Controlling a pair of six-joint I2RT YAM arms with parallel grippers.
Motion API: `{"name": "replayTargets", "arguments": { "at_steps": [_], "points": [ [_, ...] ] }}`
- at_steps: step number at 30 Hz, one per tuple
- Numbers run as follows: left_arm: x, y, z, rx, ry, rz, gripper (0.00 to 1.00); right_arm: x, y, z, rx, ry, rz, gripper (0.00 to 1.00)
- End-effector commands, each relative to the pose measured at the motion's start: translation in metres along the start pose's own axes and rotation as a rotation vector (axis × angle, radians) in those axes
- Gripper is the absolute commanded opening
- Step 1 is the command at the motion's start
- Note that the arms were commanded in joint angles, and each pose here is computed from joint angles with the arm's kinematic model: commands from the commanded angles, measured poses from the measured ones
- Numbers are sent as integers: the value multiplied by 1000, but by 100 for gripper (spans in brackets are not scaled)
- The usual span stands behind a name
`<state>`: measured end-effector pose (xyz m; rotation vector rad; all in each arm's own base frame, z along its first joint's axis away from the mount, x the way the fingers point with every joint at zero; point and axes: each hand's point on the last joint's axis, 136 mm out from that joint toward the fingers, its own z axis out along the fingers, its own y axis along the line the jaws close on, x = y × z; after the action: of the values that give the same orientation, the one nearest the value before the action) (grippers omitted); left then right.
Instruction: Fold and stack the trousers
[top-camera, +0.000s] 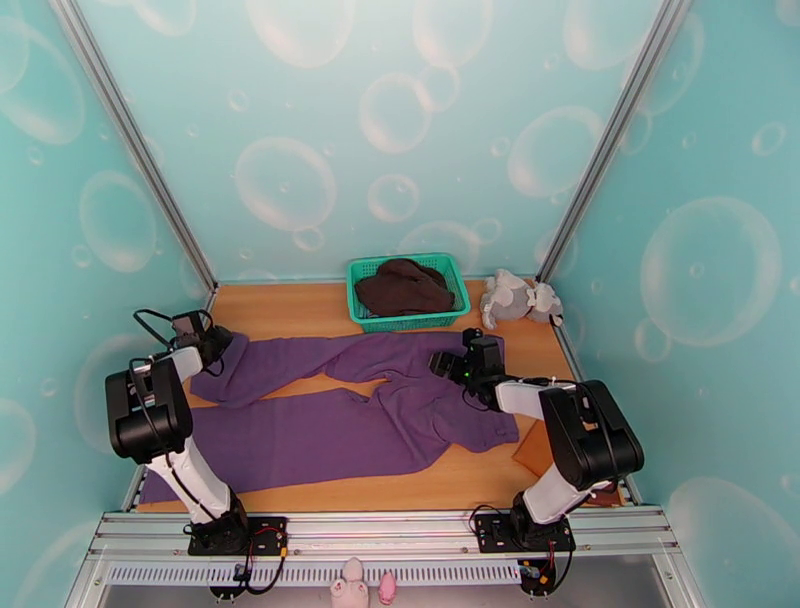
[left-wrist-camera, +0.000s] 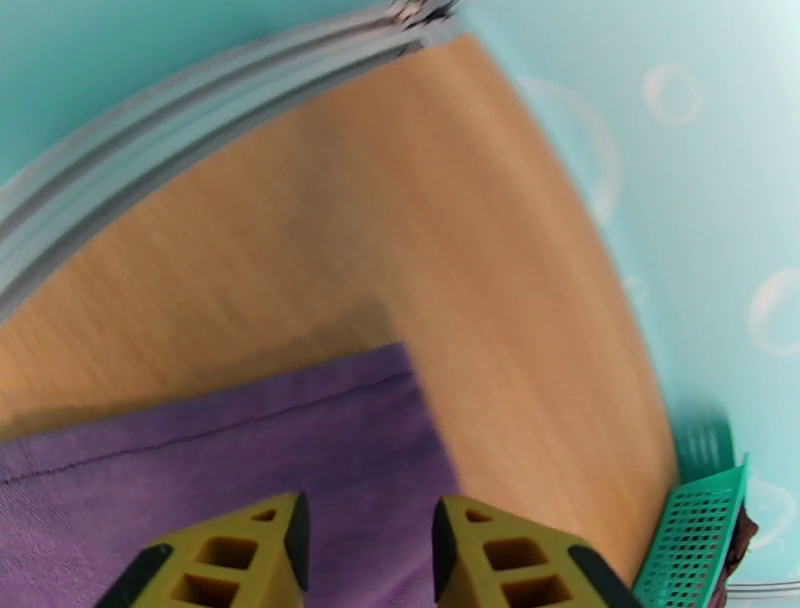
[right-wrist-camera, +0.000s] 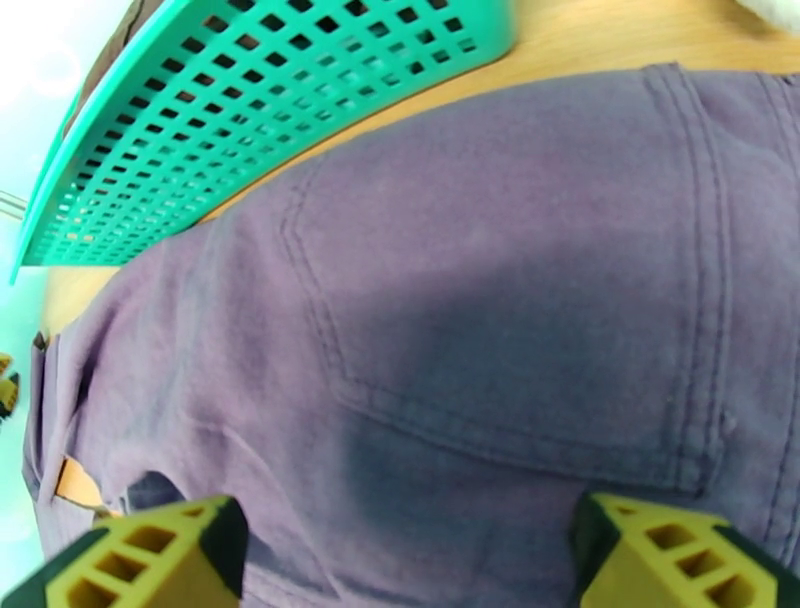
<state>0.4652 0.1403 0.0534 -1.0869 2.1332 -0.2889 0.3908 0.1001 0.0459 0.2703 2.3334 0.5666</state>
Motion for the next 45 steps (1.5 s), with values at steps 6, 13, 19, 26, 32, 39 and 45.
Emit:
{"name": "replayTargets", "arguments": {
  "at_steps": [6,13,19,26,32,39,45],
  "points": [
    [20,49,6,-199,24,-45,40,26,-48,-14,116,64,143,90],
    [22,94,5,-280,-2,-144,40,17,-70,-29,181,12,181,90],
    [14,107,2,-274,-15,-218,40,17,-77,-31,192,4,198,91],
    [-24,86,-32,-229,-177,-183,39,2,-52,-40,146,-65,93,91],
    [1,-24,-77,-24,-209,114,39,-12,37,-54,20,-180,-232,93],
    [110,-50,-59,173,109,191,39,33,131,-42,-315,-68,-409,93],
    [132,-39,-46,149,162,225,39,54,155,-16,-365,-3,-437,93]
  ]
}}
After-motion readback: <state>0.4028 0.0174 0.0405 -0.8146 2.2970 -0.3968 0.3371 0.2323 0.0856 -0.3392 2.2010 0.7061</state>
